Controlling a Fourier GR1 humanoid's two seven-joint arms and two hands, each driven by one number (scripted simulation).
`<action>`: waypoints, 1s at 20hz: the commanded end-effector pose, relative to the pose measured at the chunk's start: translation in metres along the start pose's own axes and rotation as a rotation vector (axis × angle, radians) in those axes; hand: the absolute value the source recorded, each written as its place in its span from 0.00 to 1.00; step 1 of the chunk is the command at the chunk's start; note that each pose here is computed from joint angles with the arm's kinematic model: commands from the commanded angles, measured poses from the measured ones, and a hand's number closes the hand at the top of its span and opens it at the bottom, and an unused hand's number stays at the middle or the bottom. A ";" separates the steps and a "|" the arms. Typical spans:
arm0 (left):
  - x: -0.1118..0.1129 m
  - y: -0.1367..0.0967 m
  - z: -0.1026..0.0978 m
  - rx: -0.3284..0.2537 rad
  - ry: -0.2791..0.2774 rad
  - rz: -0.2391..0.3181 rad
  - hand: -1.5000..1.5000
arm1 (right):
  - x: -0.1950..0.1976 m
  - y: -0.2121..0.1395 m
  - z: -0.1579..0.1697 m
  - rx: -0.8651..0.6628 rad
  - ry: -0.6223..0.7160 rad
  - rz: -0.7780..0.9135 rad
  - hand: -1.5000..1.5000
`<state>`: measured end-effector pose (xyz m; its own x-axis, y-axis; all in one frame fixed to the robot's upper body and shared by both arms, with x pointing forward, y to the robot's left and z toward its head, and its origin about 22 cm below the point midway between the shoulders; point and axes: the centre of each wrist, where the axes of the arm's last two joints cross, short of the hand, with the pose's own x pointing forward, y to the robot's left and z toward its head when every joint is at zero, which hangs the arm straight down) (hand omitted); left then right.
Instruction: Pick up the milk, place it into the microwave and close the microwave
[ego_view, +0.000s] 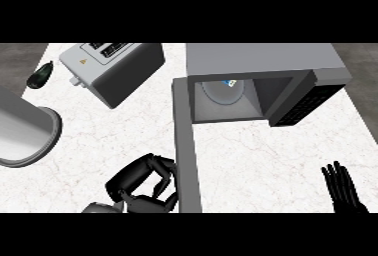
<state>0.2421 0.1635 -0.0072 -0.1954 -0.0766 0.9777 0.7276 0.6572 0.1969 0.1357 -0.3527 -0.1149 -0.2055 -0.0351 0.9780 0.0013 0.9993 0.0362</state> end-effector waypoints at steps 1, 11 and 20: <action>-0.010 -0.036 -0.020 -0.043 -0.031 -0.039 1.00 | 0.039 -0.001 0.010 0.041 -0.093 -0.046 0.00; -0.022 -0.115 -0.059 -0.129 0.059 -0.035 1.00 | 0.109 0.009 0.015 0.227 -0.153 -0.153 0.00; 0.003 -0.134 -0.091 -0.005 0.003 -0.064 1.00 | 0.159 0.022 -0.010 0.340 -0.192 -0.167 0.00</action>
<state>0.2169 0.0318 -0.0319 -0.2127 -0.1482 0.9658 0.7054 0.6607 0.2567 0.1120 -0.3420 0.0207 -0.3417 -0.2091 0.9162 -0.3069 0.9463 0.1015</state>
